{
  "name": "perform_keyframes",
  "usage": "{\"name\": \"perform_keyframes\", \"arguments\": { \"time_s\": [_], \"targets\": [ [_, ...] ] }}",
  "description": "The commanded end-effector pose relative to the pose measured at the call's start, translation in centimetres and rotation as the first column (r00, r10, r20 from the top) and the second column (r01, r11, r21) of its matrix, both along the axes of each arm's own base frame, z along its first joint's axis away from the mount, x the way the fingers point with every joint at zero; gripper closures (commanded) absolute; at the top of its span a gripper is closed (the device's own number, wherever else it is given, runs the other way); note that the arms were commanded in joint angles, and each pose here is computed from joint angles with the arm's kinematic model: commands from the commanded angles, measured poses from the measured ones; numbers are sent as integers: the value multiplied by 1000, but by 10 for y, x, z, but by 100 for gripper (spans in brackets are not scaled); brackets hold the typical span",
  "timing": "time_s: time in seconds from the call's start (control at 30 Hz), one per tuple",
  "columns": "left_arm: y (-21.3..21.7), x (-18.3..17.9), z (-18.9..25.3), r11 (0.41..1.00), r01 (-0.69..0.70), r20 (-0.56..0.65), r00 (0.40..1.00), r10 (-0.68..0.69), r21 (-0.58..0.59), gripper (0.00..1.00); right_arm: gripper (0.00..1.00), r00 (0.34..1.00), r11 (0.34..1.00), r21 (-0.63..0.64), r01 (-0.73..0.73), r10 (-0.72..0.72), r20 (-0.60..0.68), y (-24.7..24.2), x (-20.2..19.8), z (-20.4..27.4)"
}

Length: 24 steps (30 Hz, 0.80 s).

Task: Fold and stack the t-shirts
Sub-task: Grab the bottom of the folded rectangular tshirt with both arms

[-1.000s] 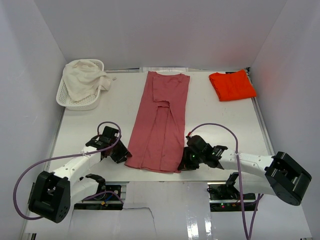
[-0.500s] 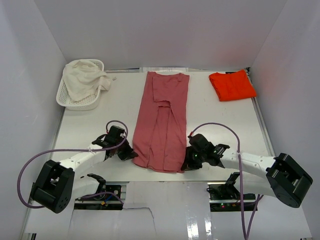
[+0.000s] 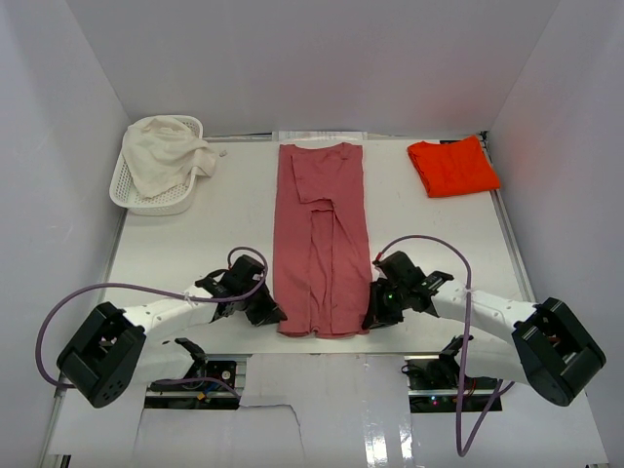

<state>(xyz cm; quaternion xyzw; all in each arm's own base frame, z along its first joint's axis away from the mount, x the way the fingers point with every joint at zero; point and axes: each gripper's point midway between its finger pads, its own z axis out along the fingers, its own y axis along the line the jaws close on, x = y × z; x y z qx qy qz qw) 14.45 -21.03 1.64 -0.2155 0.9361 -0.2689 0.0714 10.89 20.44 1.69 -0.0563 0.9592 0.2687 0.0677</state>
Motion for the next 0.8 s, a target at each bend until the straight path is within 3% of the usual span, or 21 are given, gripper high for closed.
{"name": "perform_keyframes", "arguments": {
  "time_s": [0.0,0.33,0.77],
  "targets": [
    [22,-28,-29,992,-4,-102,995,17,127,100,92,1000,999,-32,-24,25,8,-12,2,2],
    [14,-25,-25,993,-4,-92,996,15,119,100,92,998,998,-1,-58,58,-16,-11,-6,12],
    [8,-13,0,995,-12,-51,999,17,103,100,92,992,990,78,-114,110,55,2,3,52]
  ]
}}
